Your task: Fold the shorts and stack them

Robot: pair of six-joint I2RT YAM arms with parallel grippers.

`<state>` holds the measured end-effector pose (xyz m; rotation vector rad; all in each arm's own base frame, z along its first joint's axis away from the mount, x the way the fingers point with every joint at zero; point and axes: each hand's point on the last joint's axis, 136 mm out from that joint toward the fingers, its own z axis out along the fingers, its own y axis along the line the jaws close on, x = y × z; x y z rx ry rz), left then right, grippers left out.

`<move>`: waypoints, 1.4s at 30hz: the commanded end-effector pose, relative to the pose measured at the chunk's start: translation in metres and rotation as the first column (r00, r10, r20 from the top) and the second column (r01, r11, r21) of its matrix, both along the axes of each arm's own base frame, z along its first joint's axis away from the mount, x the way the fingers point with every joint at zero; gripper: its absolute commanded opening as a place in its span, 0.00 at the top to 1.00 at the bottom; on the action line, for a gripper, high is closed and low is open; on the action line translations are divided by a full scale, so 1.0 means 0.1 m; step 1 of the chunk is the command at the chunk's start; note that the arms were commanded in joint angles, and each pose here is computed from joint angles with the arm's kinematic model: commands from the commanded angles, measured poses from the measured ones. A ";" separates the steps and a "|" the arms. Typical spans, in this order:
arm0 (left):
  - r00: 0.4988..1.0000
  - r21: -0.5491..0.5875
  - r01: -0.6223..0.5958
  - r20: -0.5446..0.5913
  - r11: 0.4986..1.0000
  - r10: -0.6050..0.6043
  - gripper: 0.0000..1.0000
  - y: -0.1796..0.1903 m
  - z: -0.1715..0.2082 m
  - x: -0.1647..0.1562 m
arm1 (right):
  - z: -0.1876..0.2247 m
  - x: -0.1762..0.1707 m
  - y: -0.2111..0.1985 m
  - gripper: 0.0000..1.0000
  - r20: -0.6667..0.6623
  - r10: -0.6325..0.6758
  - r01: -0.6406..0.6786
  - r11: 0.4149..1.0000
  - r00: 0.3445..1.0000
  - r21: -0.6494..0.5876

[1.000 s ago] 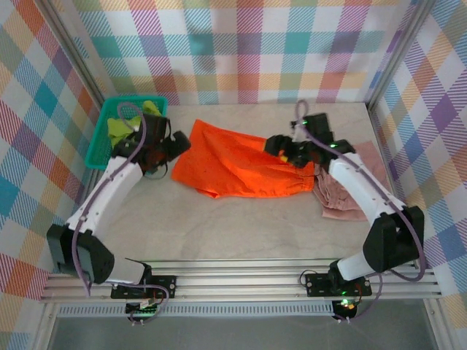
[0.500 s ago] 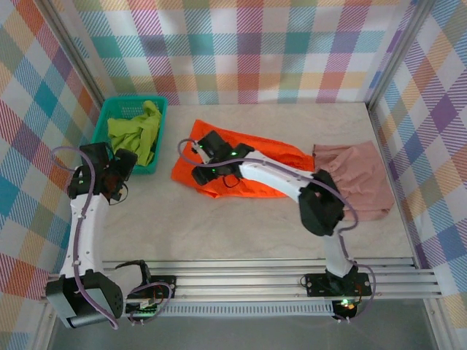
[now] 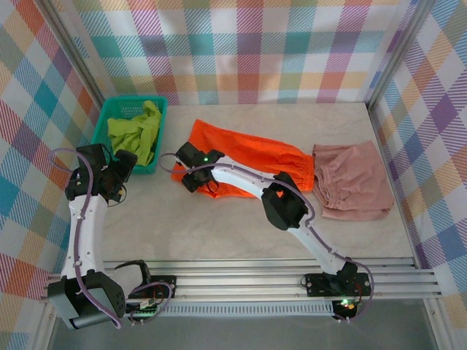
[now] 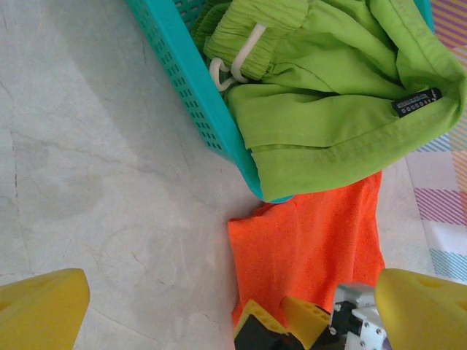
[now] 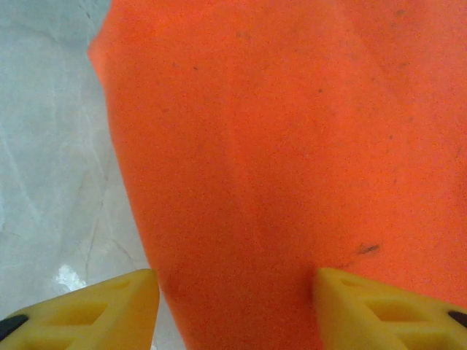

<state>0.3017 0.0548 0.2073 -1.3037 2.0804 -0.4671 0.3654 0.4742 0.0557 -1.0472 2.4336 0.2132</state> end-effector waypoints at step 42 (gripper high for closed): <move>0.999 -0.015 0.036 -0.013 0.999 -0.036 0.00 -0.05 -0.13 -0.12 | 1.09 0.04 0.03 0.92 -0.698 0.195 0.385 0.718 0.689 0.580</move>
